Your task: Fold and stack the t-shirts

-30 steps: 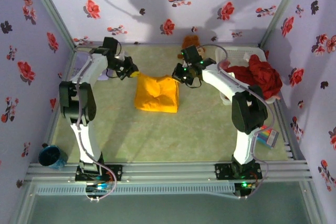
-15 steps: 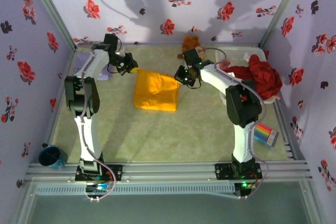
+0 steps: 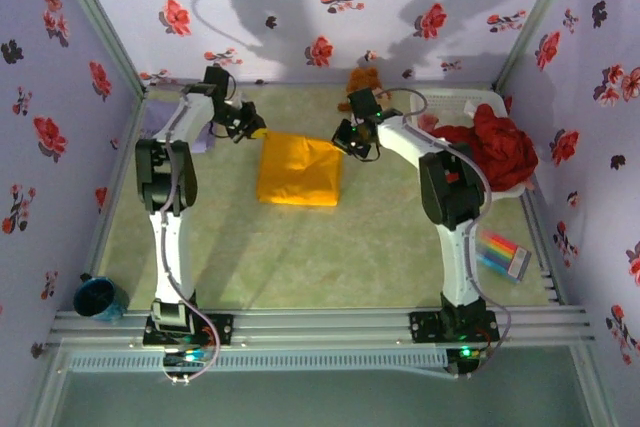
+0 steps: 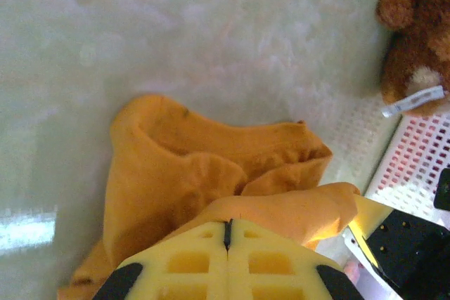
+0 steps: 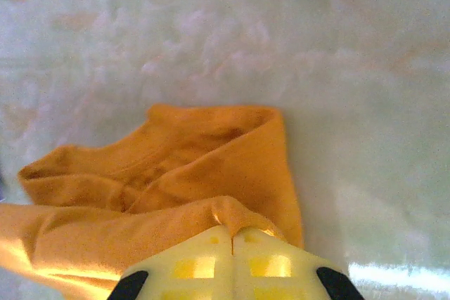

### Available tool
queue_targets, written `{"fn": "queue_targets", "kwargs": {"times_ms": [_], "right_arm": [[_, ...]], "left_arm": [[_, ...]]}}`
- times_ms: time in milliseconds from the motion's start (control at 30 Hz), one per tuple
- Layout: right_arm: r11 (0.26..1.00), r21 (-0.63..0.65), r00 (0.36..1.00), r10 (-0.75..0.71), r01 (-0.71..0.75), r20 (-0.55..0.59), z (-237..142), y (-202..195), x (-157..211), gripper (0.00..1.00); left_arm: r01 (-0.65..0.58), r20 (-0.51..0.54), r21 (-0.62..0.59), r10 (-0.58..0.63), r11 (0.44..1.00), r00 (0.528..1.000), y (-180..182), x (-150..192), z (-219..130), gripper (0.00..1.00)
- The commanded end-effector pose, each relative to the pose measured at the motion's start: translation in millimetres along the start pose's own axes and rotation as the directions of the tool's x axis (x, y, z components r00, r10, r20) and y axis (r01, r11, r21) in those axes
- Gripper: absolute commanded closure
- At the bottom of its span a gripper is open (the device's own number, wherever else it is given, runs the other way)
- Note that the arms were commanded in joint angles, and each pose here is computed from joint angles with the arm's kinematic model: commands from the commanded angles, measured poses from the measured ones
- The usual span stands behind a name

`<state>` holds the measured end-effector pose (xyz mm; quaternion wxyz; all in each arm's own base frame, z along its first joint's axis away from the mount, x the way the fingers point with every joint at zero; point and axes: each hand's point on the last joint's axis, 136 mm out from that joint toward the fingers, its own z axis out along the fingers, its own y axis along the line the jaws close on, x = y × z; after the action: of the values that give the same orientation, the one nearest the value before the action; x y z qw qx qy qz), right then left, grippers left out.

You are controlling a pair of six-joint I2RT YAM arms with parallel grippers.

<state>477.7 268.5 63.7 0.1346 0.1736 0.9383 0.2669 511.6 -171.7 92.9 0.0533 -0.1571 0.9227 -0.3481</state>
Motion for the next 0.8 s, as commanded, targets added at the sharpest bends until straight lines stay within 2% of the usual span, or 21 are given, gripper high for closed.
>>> {"fn": "queue_targets", "kwargs": {"times_ms": [0, 33, 67, 167, 333, 500, 667, 767], "right_arm": [[0.999, 0.022, 0.999, -0.034, 0.034, -0.006, 2.4, 1.4, -13.6, 0.85], [0.999, 0.024, 0.999, -0.043, 0.043, -0.007, 1.6, 4.0, -16.6, 0.71], [0.998, 0.022, 0.998, -0.058, 0.059, -0.007, -1.4, 7.8, -19.7, 0.6], [0.994, 0.038, 0.994, -0.106, 0.106, 0.0, -16.0, 14.7, -23.8, 0.52], [0.988, 0.053, 0.99, -0.142, 0.143, -0.008, -45.5, 18.3, -11.3, 0.5], [0.986, 0.005, 0.985, -0.169, 0.169, -0.028, -52.9, 24.9, 11.3, 0.51], [0.975, -0.185, 0.988, -0.135, 0.12, -0.072, -20.6, 49.1, 12.3, 0.54], [0.978, -0.187, 0.991, -0.11, 0.094, -0.078, 1.3, 48.0, 4.8, 0.53]], "left_arm": [[0.002, 0.0, 0.027, -0.002, 1.0, 1.0, 4.3, -17.1, 12.3, 0.98], [0.001, 0.001, 0.027, -0.001, 1.0, 1.0, 5.5, -20.7, 15.6, 0.88], [-0.001, 0.003, 0.026, 0.0, 1.0, 1.0, 7.4, -24.6, 17.6, 0.69], [0.02, 0.027, 0.029, -0.021, 0.999, 0.999, 12.1, -36.7, 11.9, 0.59], [-0.016, 0.109, 0.048, 0.011, 0.999, 0.994, -6.0, -40.8, -20.5, 0.54], [-0.037, 0.129, 0.032, 0.033, 0.999, 0.991, -10.7, -16.6, -40.2, 0.53], [0.042, 0.071, 0.165, -0.055, 0.985, 0.996, -16.0, 17.2, -13.3, 0.53], [0.035, 0.037, 0.138, -0.04, 0.99, 0.998, -11.8, 32.2, 8.2, 0.53]]}}
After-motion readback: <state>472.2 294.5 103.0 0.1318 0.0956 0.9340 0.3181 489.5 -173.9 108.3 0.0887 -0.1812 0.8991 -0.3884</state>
